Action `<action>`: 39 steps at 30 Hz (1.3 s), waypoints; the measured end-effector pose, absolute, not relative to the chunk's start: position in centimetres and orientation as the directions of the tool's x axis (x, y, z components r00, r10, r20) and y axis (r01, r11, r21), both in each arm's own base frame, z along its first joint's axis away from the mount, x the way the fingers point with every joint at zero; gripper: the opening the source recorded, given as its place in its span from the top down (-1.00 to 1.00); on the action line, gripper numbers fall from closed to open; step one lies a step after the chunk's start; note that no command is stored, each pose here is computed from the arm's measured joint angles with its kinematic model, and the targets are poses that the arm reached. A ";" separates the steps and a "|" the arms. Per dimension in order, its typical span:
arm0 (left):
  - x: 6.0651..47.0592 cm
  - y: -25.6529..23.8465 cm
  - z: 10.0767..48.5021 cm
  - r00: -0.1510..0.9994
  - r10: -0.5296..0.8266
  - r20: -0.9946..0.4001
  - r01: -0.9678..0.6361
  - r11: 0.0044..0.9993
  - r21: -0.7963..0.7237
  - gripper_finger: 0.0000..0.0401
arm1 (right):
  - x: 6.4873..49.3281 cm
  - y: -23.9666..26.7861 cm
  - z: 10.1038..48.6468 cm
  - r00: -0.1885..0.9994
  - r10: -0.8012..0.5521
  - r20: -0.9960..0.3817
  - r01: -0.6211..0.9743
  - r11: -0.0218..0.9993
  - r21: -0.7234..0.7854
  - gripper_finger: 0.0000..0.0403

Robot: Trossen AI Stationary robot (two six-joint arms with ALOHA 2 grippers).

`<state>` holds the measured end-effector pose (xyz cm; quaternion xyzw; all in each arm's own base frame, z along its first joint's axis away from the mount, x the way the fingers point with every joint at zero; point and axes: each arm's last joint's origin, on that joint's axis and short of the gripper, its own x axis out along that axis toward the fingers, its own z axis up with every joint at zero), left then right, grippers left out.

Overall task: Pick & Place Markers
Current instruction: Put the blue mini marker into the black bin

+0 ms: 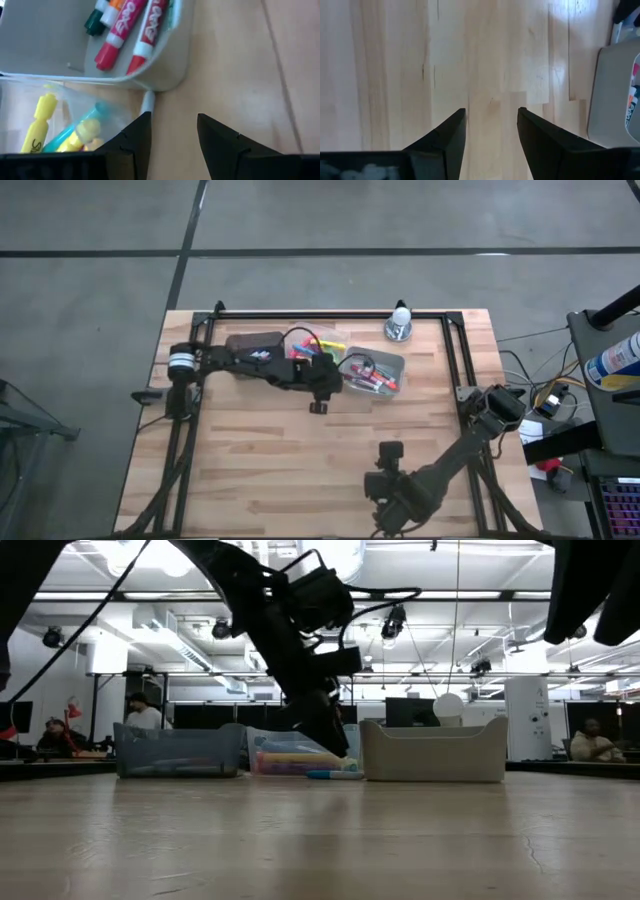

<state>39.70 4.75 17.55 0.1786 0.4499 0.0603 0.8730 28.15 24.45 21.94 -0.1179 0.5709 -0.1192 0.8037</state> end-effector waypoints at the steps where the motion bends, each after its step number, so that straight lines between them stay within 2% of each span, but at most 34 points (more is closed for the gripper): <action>1: 39.9 5.1 17.7 0.583 0.262 -0.769 0.054 0.932 0.358 0.24 | 28.2 24.4 21.9 0.321 -0.327 -0.889 0.057 0.944 -0.326 0.17; 10: 39.7 8.3 18.0 0.518 0.144 -0.843 0.028 0.982 0.185 0.24 | 28.1 24.4 21.7 0.315 -0.332 -0.889 0.057 0.942 -0.331 0.16; 13: 39.5 8.9 18.1 0.510 0.127 -0.850 0.018 0.987 0.158 0.30 | 28.0 24.3 21.6 0.312 -0.334 -0.889 0.056 0.941 -0.333 0.16; 17: 39.3 9.4 18.1 0.506 0.132 -0.852 0.006 0.988 0.157 0.46 | 28.0 24.3 21.6 0.311 -0.335 -0.889 0.056 0.941 -0.334 0.16; 25: 39.1 9.8 18.0 0.490 0.164 -0.856 0.008 0.981 0.193 0.96 | 28.0 24.3 21.4 0.307 -0.338 -0.890 0.055 0.939 -0.338 0.16; 39: 39.3 10.0 18.0 0.495 0.207 -0.844 -0.007 0.972 0.235 1.00 | 28.0 24.3 21.3 0.308 -0.337 -0.890 0.055 0.940 -0.337 0.16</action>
